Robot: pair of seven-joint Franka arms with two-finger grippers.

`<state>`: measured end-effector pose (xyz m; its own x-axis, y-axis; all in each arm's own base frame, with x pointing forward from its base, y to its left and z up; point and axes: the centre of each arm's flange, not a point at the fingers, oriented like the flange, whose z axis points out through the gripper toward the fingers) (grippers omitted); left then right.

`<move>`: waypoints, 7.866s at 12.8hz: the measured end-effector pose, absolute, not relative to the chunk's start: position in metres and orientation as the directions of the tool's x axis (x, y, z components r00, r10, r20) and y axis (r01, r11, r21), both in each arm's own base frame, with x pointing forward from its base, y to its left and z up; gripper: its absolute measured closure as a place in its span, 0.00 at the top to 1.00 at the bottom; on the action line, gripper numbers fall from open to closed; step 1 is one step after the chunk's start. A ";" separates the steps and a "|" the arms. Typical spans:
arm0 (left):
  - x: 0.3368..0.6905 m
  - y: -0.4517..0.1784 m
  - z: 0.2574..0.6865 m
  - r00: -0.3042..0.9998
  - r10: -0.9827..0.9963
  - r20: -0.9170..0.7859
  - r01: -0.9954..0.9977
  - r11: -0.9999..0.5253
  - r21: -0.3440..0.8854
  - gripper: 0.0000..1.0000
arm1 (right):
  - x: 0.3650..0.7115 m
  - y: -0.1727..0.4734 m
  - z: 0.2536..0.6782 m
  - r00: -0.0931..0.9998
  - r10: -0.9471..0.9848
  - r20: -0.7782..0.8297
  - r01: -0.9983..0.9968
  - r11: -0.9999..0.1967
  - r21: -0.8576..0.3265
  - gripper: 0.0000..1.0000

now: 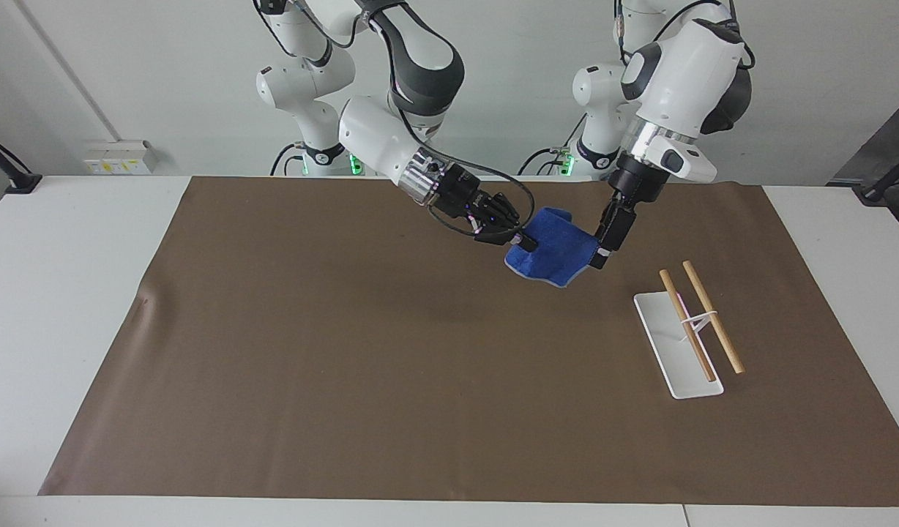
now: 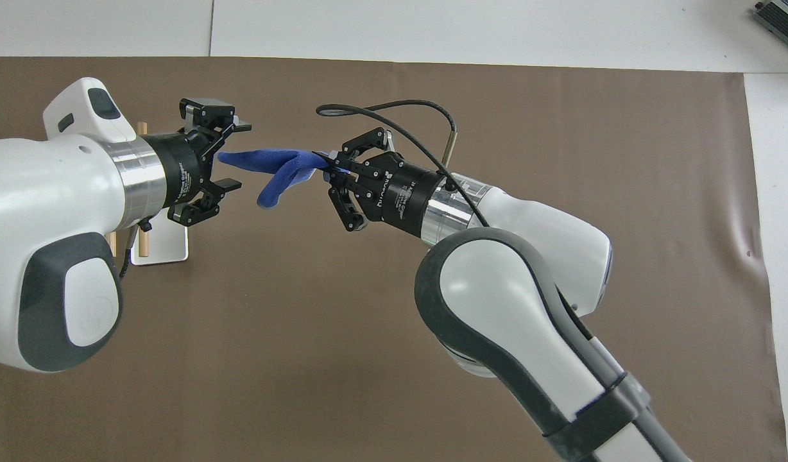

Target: Right arm passes towel to left arm to hang

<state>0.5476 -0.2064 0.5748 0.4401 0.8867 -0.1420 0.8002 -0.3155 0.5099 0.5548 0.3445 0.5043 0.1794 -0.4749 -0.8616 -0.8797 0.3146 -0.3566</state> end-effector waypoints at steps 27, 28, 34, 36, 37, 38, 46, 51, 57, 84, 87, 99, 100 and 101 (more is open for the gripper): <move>0.556 -0.180 0.571 0.783 0.601 0.160 0.460 -0.733 0.502 0.02 | 0.596 0.281 0.491 0.748 -0.663 -0.017 -0.464 -0.505 -0.728 1.00; 0.558 -0.178 0.565 0.792 0.588 0.163 0.451 -0.745 0.492 0.02 | 0.603 0.265 0.487 0.795 -0.603 0.069 -0.402 -0.609 -0.684 1.00; 0.587 -0.115 0.517 0.860 0.468 0.205 0.356 -0.836 0.417 0.02 | 0.623 0.184 0.474 0.921 -0.298 0.249 -0.215 -0.925 -0.313 1.00; 0.592 -0.110 0.504 0.875 0.439 0.202 0.334 -0.852 0.404 0.02 | 0.625 0.162 0.482 0.942 -0.248 0.228 -0.203 -0.958 -0.204 1.00; 0.594 -0.108 0.498 0.884 0.421 0.202 0.319 -0.860 0.398 0.02 | 0.624 0.149 0.489 0.947 -0.238 0.214 -0.207 -0.965 -0.159 1.00; 0.597 -0.105 0.493 0.893 0.401 0.205 0.301 -0.870 0.391 0.02 | 0.623 0.134 0.498 0.952 -0.233 0.199 -0.211 -0.969 -0.125 1.00; 0.623 -0.051 0.491 0.922 0.254 0.292 0.149 -0.929 0.338 0.02 | 0.574 -0.002 0.596 0.980 -0.169 0.106 -0.167 -0.986 -0.028 1.00; 0.633 -0.044 0.500 0.924 0.185 0.333 0.081 -0.949 0.304 0.02 | 0.542 -0.066 0.643 0.989 -0.148 0.033 -0.147 -0.989 -0.015 1.00; 0.646 -0.049 0.519 0.924 0.008 0.383 -0.073 -0.978 0.196 0.02 | 0.539 -0.057 0.632 0.991 -0.134 -0.015 -0.134 -0.991 -0.014 1.00; 0.640 -0.039 0.505 0.755 -0.593 0.279 -0.610 -0.792 -0.033 0.02 | 0.535 -0.054 0.630 0.987 -0.158 -0.023 -0.158 -0.987 -0.015 1.00; 0.639 -0.020 0.502 0.726 -0.635 0.264 -0.648 -0.760 -0.048 0.02 | 0.535 -0.054 0.630 0.987 -0.158 -0.023 -0.158 -0.987 -0.015 1.00; 0.631 0.060 0.481 0.657 -0.732 0.179 -0.725 -0.679 -0.114 0.02 | 0.535 -0.054 0.630 0.987 -0.157 -0.023 -0.158 -0.987 -0.015 1.00; 0.630 0.060 0.478 0.655 -0.737 0.168 -0.729 -0.675 -0.118 0.02 | 0.535 -0.053 0.630 0.987 -0.157 -0.024 -0.157 -0.987 -0.015 1.00; 0.629 0.060 0.476 0.654 -0.739 0.162 -0.730 -0.673 -0.118 0.02 | 0.535 -0.052 0.630 0.988 -0.155 -0.024 -0.155 -0.988 -0.015 1.00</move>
